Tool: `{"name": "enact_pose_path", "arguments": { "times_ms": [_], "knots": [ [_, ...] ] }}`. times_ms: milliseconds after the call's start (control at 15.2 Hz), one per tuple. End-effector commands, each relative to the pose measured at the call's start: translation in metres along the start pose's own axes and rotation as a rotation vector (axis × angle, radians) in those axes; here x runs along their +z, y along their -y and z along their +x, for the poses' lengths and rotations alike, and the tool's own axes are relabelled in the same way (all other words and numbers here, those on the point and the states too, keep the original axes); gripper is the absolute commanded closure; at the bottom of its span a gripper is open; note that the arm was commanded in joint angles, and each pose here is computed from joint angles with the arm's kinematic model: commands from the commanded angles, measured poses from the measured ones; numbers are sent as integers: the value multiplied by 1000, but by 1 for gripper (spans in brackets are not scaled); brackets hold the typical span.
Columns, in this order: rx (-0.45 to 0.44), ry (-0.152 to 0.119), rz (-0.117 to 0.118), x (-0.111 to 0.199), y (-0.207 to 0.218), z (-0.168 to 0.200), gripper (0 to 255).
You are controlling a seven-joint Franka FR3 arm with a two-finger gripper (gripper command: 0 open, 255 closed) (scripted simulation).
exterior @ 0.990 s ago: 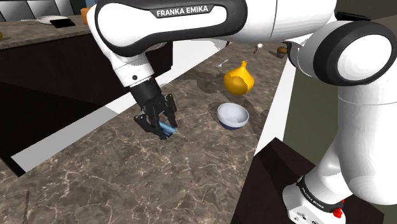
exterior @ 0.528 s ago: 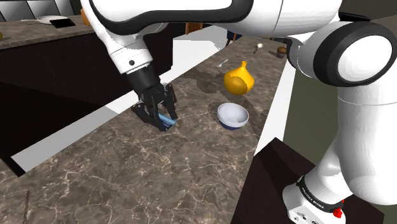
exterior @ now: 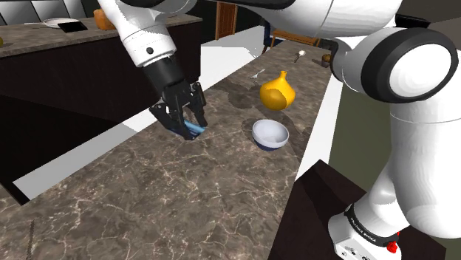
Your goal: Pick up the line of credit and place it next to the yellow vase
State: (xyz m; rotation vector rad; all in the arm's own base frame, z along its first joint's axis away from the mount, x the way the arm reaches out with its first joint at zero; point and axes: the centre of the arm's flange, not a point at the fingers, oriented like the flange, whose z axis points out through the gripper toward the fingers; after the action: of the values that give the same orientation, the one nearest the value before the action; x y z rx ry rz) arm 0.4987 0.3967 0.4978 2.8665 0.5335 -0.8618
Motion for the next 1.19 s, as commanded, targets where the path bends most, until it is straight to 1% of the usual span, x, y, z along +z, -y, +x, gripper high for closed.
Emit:
{"name": "enact_pose_path", "arguments": {
  "times_ms": [0,462,1122],
  "knots": [
    [0,0,0,-9,0,-5,255],
    [0,0,0,-37,0,-24,255],
    [0,0,0,-19,-127,-53,255]
  ]
}}
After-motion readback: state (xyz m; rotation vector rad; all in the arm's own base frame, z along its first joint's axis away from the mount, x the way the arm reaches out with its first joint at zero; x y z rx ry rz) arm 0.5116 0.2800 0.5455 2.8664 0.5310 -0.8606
